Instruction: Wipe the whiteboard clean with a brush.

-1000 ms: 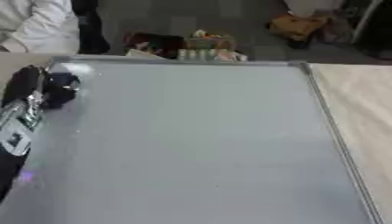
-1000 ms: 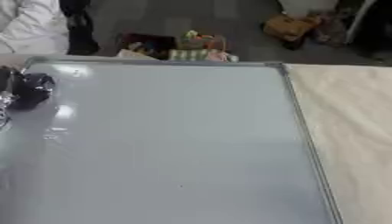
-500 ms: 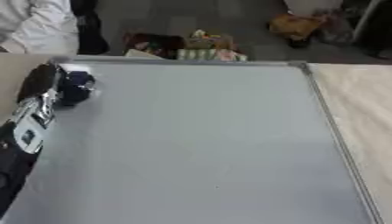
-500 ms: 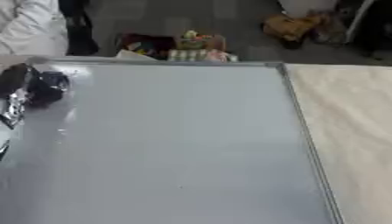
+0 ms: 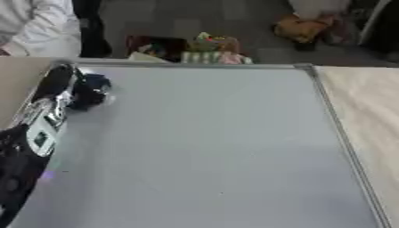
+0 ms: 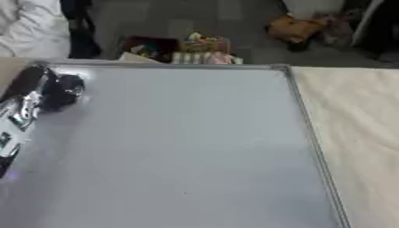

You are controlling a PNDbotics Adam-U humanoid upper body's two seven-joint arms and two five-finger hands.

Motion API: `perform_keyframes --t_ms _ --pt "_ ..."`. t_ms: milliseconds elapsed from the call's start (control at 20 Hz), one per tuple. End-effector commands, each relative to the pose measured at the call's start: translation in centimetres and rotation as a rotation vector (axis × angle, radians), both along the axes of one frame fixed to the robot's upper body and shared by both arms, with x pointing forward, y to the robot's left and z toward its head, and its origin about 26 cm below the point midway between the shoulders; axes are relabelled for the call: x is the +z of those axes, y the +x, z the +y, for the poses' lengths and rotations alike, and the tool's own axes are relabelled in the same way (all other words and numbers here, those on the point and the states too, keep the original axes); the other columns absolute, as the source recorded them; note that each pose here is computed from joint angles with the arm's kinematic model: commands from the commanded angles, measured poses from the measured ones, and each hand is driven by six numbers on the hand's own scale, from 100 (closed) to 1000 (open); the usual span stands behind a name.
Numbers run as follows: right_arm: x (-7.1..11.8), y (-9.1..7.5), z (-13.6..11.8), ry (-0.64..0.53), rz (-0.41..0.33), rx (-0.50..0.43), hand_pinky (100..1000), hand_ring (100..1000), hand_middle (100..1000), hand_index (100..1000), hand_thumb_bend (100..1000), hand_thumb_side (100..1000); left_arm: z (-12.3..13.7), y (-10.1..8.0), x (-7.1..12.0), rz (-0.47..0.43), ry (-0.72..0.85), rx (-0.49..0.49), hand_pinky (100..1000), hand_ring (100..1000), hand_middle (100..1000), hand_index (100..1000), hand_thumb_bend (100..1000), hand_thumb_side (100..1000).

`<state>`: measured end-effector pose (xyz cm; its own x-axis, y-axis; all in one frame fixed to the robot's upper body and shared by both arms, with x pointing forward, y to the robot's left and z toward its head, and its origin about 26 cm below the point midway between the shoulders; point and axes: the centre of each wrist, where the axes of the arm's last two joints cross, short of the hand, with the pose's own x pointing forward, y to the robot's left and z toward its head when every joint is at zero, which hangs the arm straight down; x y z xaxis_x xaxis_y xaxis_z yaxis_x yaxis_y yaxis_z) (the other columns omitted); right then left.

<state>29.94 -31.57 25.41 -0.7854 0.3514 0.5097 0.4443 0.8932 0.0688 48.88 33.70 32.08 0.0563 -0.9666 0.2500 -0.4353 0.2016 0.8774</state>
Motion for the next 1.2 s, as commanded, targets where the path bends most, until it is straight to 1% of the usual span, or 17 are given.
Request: perform_keyframes --t_ms 50,550,850,1200 --pt "0.7 -0.3 -0.3 -0.008 -0.021 -0.007 839 787 657 838 100 1000 -2.8 0.9 -2.4 0.091 0.019 -0.084 402 446 276 591 100 588" --pt "0.7 -0.3 -0.3 -0.008 -0.019 -0.005 839 787 656 838 100 1000 -6.0 0.6 -2.2 0.138 0.092 -0.259 402 446 275 593 100 594" --pt "0.7 -0.3 -0.3 -0.007 -0.02 -0.006 839 787 656 837 100 1000 -7.1 0.3 -2.2 0.175 0.093 -0.332 401 445 274 594 100 601" --pt "0.8 -0.3 -0.2 -0.007 -0.019 -0.006 838 786 656 836 100 1000 -9.0 -0.8 -1.8 0.184 0.147 -0.446 399 443 271 594 100 597"
